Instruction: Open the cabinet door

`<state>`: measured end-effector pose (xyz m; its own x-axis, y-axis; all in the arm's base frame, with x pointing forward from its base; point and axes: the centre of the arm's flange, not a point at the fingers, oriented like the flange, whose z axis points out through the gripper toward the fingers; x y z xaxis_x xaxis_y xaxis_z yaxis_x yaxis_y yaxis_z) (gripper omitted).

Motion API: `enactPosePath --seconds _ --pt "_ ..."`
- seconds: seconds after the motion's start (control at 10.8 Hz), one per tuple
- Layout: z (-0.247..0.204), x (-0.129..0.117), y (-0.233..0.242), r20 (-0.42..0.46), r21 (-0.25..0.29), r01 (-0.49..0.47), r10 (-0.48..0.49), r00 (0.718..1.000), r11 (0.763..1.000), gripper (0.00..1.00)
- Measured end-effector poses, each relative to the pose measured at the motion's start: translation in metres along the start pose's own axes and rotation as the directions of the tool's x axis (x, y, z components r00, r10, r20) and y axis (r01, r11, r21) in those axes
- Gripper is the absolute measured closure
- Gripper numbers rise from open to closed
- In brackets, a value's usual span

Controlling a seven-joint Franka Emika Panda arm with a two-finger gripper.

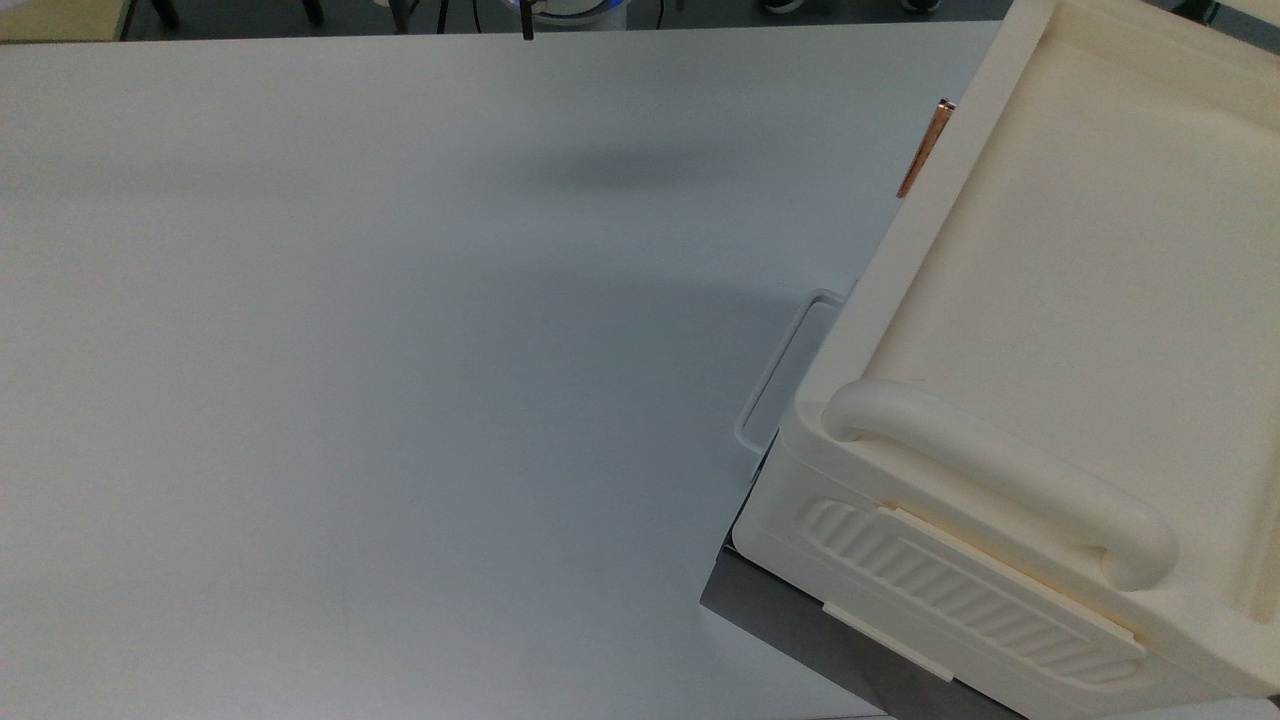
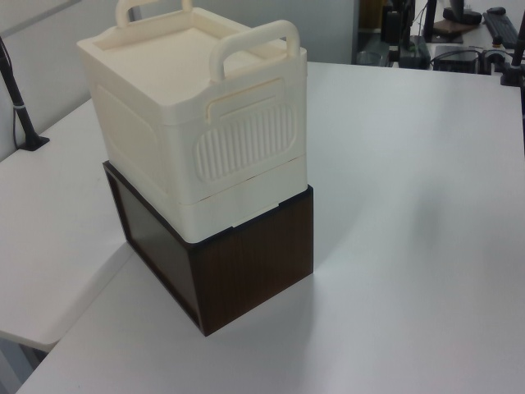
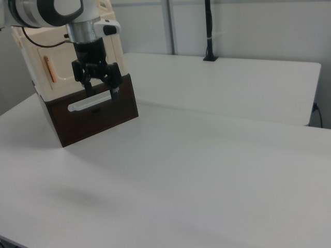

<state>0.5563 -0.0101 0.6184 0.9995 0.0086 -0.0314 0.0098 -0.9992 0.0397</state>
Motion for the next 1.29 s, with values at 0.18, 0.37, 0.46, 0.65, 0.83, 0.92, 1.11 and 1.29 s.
enactPosePath --seconds 0.18,0.37,0.46,0.65,0.83,0.92,1.11,1.29 --pt "0.001 0.000 0.000 0.001 0.000 -0.001 0.001 1.000 1.000 0.00" --pt "0.001 0.000 0.000 0.002 0.000 -0.001 0.001 1.000 1.000 0.00" --pt "0.001 0.000 0.000 0.002 0.000 -0.001 0.001 1.000 1.000 0.00" --pt "0.001 0.000 0.000 0.002 0.000 -0.001 0.001 1.000 1.000 0.00" --pt "0.001 0.000 0.000 0.002 0.000 -0.001 0.001 1.000 1.000 0.00" --pt "0.001 0.000 0.000 0.002 0.000 -0.001 0.001 1.000 1.000 0.00" --pt "0.002 0.001 0.000 0.003 0.000 -0.001 0.001 1.000 1.000 0.00" --pt "0.004 0.002 -0.012 0.005 0.003 0.020 -0.020 1.000 1.000 0.00"
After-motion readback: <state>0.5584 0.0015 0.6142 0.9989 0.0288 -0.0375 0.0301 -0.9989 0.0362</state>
